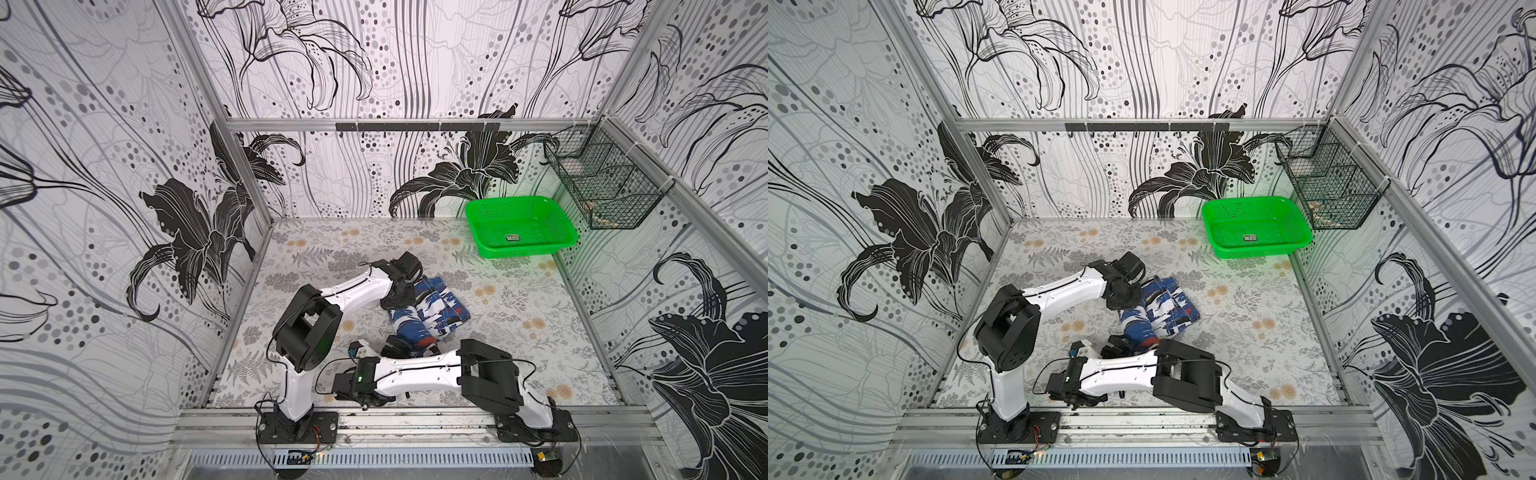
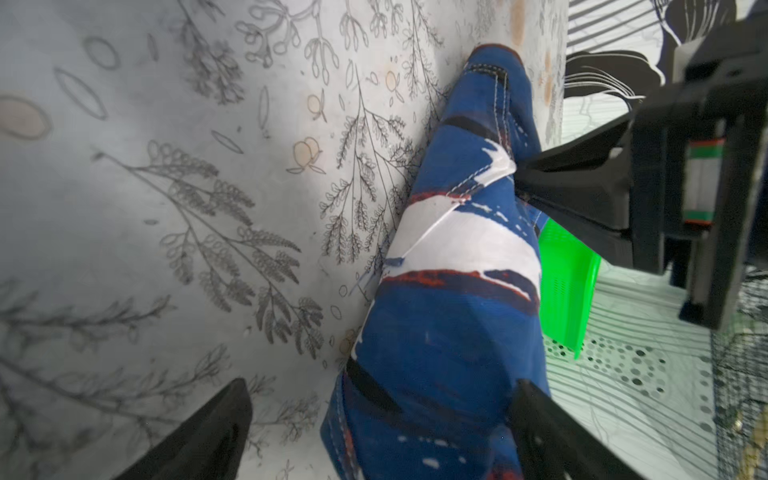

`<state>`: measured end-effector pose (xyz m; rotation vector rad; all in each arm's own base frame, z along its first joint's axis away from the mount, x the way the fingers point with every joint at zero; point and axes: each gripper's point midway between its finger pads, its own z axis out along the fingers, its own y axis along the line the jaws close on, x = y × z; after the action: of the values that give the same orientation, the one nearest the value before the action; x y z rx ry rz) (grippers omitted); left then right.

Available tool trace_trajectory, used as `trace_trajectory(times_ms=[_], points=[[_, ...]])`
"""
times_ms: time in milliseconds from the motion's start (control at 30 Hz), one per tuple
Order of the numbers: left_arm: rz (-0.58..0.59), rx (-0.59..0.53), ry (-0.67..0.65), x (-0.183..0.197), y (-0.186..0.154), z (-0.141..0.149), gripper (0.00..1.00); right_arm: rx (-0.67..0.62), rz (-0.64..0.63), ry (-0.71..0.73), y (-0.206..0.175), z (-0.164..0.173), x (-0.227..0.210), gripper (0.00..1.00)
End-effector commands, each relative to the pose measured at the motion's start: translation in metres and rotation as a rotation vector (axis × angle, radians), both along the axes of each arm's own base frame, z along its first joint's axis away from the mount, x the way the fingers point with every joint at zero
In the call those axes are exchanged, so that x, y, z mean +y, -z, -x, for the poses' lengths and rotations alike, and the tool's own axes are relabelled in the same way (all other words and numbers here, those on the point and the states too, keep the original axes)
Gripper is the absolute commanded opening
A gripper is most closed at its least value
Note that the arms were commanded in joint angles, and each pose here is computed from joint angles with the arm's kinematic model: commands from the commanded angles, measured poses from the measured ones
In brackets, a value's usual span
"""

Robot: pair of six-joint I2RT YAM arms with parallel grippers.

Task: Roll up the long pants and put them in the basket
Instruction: Roll the long pant at the center of the board.

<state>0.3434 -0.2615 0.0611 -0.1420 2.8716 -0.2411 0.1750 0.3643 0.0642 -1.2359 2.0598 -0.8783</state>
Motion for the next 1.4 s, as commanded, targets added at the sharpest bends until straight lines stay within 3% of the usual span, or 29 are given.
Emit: trace_trajectory(times_ms=[0,367,733,900,1233,1367], points=[[-0.057,0.052,0.007,0.009,0.02,0.011,0.0,-0.085,0.088,0.062,-0.006,-0.013,-0.018,1.0],[-0.054,0.055,0.003,0.009,0.022,0.012,0.0,-0.159,0.129,0.26,0.006,-0.045,-0.069,1.0],[-0.055,0.057,0.003,0.01,0.023,0.013,0.0,-0.36,0.192,0.262,-0.028,-0.06,-0.082,0.98],[-0.053,0.056,0.001,0.009,0.023,0.013,0.0,-0.37,0.22,0.271,-0.028,-0.071,-0.088,0.97],[-0.058,0.053,0.002,0.012,0.02,0.014,0.0,-0.184,0.202,0.285,0.021,-0.069,-0.1,0.64],[-0.057,0.052,0.0,0.013,0.02,0.015,0.0,-0.077,0.153,0.266,0.04,-0.062,-0.096,0.33]])
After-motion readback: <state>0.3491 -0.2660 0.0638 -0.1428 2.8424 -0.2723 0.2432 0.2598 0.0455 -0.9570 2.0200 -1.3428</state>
